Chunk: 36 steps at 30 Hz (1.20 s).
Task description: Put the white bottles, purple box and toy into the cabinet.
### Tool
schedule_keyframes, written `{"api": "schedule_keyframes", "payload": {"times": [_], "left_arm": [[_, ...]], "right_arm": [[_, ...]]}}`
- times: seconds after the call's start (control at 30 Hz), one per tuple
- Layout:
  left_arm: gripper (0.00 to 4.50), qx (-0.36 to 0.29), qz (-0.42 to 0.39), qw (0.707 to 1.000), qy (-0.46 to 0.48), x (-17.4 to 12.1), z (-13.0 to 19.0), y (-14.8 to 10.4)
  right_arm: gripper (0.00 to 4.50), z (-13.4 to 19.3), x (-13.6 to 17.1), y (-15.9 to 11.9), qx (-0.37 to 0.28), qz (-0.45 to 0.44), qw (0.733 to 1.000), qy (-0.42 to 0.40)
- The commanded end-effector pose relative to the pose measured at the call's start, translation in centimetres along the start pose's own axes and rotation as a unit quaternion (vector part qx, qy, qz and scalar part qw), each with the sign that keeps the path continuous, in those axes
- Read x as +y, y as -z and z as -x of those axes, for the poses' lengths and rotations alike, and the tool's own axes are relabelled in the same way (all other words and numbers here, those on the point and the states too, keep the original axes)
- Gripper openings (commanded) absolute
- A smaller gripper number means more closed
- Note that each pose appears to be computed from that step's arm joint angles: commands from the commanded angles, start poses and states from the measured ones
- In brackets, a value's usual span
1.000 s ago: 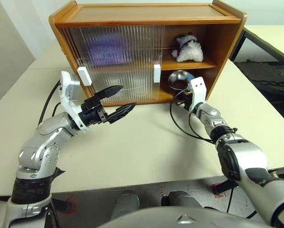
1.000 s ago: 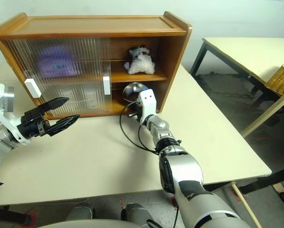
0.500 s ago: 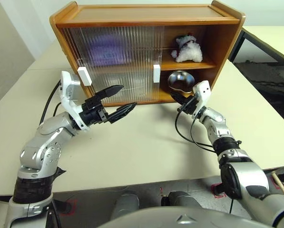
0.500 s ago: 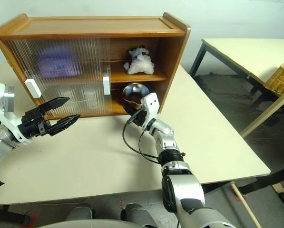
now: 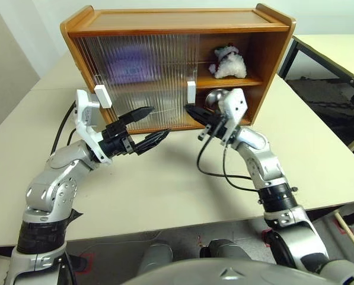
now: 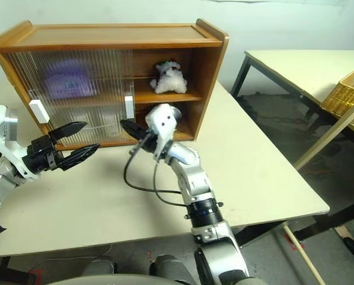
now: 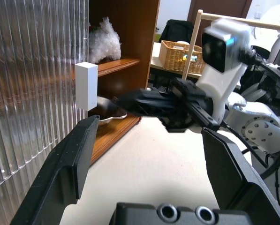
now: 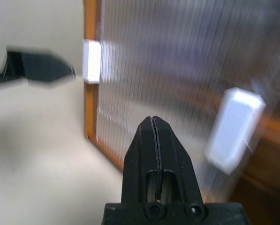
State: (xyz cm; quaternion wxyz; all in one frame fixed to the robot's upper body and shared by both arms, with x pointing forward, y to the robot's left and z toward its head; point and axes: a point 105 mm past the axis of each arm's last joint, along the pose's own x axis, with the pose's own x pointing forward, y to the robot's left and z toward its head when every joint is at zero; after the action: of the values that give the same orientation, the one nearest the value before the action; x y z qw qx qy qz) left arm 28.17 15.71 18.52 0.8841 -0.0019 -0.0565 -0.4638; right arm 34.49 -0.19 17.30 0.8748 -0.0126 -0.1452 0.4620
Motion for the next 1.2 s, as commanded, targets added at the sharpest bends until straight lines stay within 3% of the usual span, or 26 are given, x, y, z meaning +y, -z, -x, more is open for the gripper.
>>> {"api": "schedule_keyframes", "payload": {"times": [0.03,0.37,0.83,1.2], "left_arm": [[4.5,0.007,-0.003,1.0,-0.001,0.1,0.1,0.0],[4.5,0.008,-0.008,1.0,-0.011,0.2,0.5,-0.2],[4.5,0.007,-0.006,1.0,-0.009,0.3,0.3,-0.1],[4.5,0.004,-0.004,1.0,-0.004,0.3,0.1,-0.1]], "right_arm": [[0.01,-1.4,0.2,0.2,0.01,0.015,1.0,0.017],[0.01,-3.5,-1.3,1.8,0.04,0.03,0.993,0.107],[0.01,-0.4,-4.6,1.1,0.062,0.104,0.971,0.209],[0.01,1.4,-6.8,0.9,0.086,0.114,0.952,0.272]]}}
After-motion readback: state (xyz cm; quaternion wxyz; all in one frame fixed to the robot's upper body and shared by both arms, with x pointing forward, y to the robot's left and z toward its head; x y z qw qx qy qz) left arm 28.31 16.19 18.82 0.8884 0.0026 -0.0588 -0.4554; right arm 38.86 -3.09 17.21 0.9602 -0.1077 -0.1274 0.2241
